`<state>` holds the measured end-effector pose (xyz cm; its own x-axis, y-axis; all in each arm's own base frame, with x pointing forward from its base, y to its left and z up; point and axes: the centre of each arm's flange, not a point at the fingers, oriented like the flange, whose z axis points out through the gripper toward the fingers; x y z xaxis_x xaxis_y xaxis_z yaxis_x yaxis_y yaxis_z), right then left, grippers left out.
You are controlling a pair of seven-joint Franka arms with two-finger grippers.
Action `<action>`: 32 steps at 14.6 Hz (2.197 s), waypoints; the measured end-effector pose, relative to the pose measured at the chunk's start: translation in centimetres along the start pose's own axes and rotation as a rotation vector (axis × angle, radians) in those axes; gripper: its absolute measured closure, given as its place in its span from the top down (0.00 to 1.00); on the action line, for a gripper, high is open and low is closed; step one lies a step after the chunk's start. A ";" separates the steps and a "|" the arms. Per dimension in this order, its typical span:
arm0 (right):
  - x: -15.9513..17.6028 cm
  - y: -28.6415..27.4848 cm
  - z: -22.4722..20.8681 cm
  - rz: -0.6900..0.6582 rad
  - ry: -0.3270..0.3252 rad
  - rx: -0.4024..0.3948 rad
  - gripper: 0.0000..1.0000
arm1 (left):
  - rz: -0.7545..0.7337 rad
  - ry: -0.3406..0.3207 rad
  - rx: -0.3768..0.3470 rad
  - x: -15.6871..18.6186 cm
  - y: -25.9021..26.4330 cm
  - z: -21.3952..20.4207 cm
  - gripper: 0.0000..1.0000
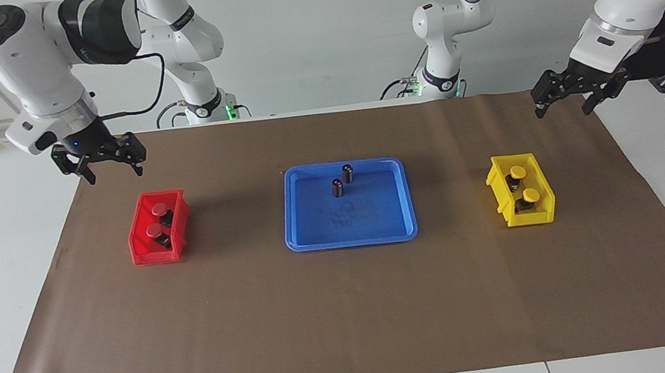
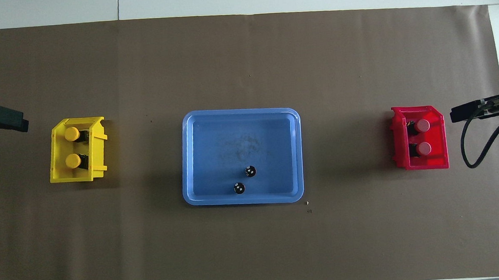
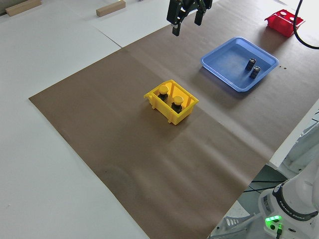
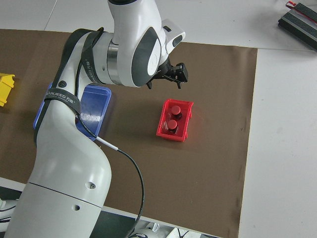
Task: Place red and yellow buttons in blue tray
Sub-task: 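Reach the right gripper down and grasp a red button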
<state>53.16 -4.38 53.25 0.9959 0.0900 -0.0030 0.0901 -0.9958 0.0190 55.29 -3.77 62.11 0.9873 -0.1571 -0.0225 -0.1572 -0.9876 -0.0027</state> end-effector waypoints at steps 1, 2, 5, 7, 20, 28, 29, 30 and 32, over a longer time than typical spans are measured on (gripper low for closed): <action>0.3 0.0 1.6 0.003 -0.001 0.008 0.96 | 0.000 0.000 0.000 0.0 0.0 0.0 1.00; 0.9 0.1 3.0 0.003 0.003 0.011 0.91 | 0.000 0.000 0.000 0.0 0.0 0.0 1.00; 2.6 0.6 7.4 -0.005 0.015 0.010 0.74 | 0.000 0.000 0.000 0.0 0.0 0.0 1.00; 3.0 1.2 10.2 -0.003 0.021 0.008 0.74 | 0.000 0.000 0.000 0.0 0.0 0.0 1.00; 1.0 0.9 17.2 -0.001 0.052 0.003 0.68 | 0.000 -0.001 0.000 0.0 0.0 0.0 1.00; 0.4 1.1 17.6 -0.008 0.055 0.002 0.68 | 0.000 -0.001 0.000 0.0 0.0 0.0 1.00; 0.3 1.2 17.7 -0.009 0.059 0.001 0.68 | 0.000 -0.001 0.000 0.0 0.0 0.0 1.00; 0.1 1.3 17.8 -0.013 0.063 0.000 0.68 | 0.000 -0.001 0.000 0.0 0.0 0.0 1.00; -0.1 1.4 18.0 -0.025 0.068 -0.001 0.67 | 0.000 -0.001 0.000 0.0 0.0 0.0 1.00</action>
<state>53.18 -6.09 35.23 0.9912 0.1155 0.0640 0.1144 -0.9932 0.0209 55.28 -3.77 62.10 0.9873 -0.1571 -0.0233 -0.1572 -0.9876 -0.0026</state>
